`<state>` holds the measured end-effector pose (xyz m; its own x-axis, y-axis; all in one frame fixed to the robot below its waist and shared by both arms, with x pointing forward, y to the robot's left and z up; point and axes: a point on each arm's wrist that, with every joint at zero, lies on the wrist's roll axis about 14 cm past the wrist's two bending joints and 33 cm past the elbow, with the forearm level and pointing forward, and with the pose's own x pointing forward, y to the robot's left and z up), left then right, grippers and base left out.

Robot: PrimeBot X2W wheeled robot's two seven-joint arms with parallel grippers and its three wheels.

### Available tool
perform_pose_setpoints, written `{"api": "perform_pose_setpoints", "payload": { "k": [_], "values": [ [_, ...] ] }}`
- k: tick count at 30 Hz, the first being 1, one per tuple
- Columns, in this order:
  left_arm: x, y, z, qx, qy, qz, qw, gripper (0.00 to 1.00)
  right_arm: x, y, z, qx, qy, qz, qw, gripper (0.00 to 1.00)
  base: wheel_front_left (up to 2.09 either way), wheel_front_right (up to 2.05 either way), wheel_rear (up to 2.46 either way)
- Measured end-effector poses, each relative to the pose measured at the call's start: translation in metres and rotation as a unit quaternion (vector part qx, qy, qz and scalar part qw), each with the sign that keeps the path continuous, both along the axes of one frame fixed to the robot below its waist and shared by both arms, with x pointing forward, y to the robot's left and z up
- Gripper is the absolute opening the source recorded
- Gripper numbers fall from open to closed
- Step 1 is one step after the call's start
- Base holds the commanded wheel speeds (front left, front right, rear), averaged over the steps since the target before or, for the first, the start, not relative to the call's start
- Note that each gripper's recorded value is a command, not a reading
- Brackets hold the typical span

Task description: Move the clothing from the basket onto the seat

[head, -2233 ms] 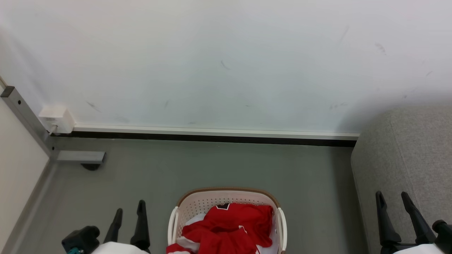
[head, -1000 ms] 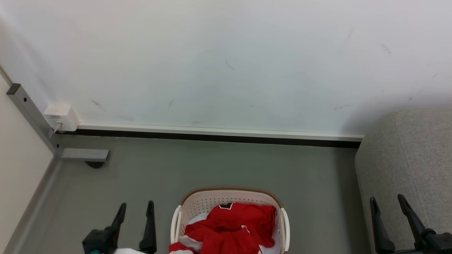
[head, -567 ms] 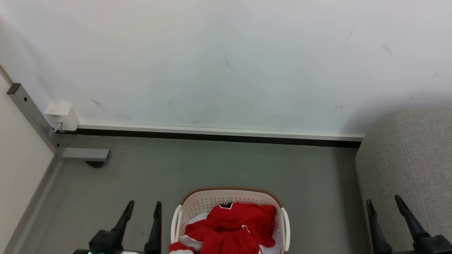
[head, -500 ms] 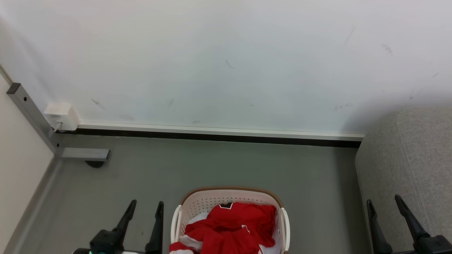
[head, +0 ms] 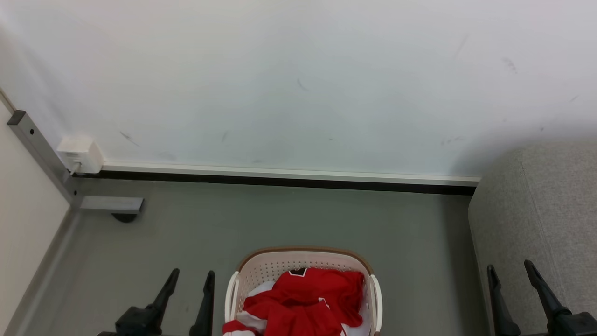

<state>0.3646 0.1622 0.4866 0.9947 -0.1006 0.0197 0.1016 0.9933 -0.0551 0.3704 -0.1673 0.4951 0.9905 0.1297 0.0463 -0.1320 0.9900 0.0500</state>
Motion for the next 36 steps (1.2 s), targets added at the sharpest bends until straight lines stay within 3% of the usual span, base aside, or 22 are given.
{"api": "perform_pose_setpoints", "payload": {
  "k": [17, 28, 36],
  "values": [
    [0.003, -0.008, -0.008, 0.000, 0.012, -0.014, 1.000, 1.00, 0.000, -0.003, -0.006, 0.004, 0.009, -0.005, 1.000, 1.00, 0.00, 0.00, 0.00],
    [0.037, -0.059, -0.040, 0.022, 0.058, -0.098, 0.993, 1.00, 0.022, -0.009, -0.013, 0.017, 0.017, -0.019, 1.000, 1.00, 0.00, 0.00, 0.00],
    [0.064, -0.100, -0.100, 0.076, 0.134, -0.181, 0.971, 1.00, 0.041, -0.022, -0.029, 0.021, 0.035, -0.044, 0.998, 1.00, 0.00, 0.00, 0.00]
  ]
}}
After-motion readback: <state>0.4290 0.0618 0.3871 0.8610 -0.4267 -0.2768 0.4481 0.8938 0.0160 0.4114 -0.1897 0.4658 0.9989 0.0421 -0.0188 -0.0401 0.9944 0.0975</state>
